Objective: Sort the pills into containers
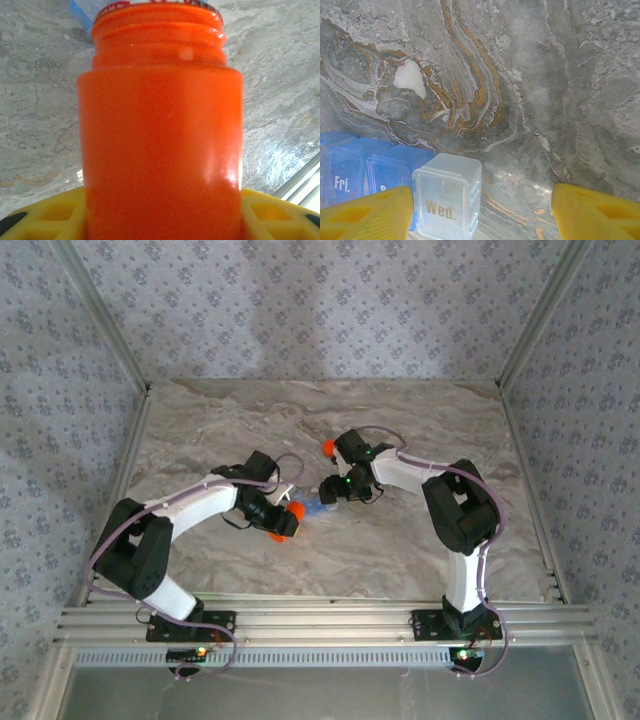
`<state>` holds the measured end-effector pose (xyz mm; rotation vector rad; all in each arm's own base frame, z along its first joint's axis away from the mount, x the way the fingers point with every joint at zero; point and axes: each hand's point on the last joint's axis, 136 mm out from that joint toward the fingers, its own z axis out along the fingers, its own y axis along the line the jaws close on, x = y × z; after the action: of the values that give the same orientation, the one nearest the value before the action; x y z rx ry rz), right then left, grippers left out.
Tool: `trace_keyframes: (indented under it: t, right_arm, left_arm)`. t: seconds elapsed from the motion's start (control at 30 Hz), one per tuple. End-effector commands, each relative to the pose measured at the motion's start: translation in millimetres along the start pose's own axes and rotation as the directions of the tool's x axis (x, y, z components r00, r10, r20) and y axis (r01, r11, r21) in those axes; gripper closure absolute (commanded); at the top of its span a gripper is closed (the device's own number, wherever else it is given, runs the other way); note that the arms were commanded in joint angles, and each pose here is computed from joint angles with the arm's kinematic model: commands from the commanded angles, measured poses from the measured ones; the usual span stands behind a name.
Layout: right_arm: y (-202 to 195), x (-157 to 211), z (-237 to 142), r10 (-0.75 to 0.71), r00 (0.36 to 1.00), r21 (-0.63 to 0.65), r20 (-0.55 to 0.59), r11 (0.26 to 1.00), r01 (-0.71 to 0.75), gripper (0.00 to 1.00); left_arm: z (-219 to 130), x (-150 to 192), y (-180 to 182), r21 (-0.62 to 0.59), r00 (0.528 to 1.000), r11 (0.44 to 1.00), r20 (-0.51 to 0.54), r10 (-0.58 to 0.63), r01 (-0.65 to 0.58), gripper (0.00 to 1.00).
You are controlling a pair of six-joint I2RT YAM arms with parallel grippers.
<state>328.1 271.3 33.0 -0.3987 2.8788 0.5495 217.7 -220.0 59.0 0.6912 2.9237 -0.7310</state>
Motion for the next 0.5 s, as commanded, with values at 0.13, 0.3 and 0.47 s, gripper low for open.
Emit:
trace_keyframes:
  t: [0.13,0.3,0.47]
  right_arm:
    - [-1.7,7.2,11.8,0.000,0.999,0.009,-0.034,1.000,0.000,0.25]
    - [-2.0,8.0,13.2,0.003,0.999,0.006,-0.039,1.000,-0.003,0.25]
    - [-1.3,7.1,13.5,0.003,0.999,0.002,-0.037,1.000,-0.003,0.25]
  left_arm:
    - [-3.1,0.5,4.9,-0.025,0.998,1.000,-0.055,-0.009,0.008,1.00]
    - [-3.8,-1.3,7.2,-0.038,0.998,0.999,-0.068,-0.013,0.010,1.00]
    - [-4.7,-2.6,9.4,-0.050,0.996,0.999,-0.084,-0.022,0.017,1.00]
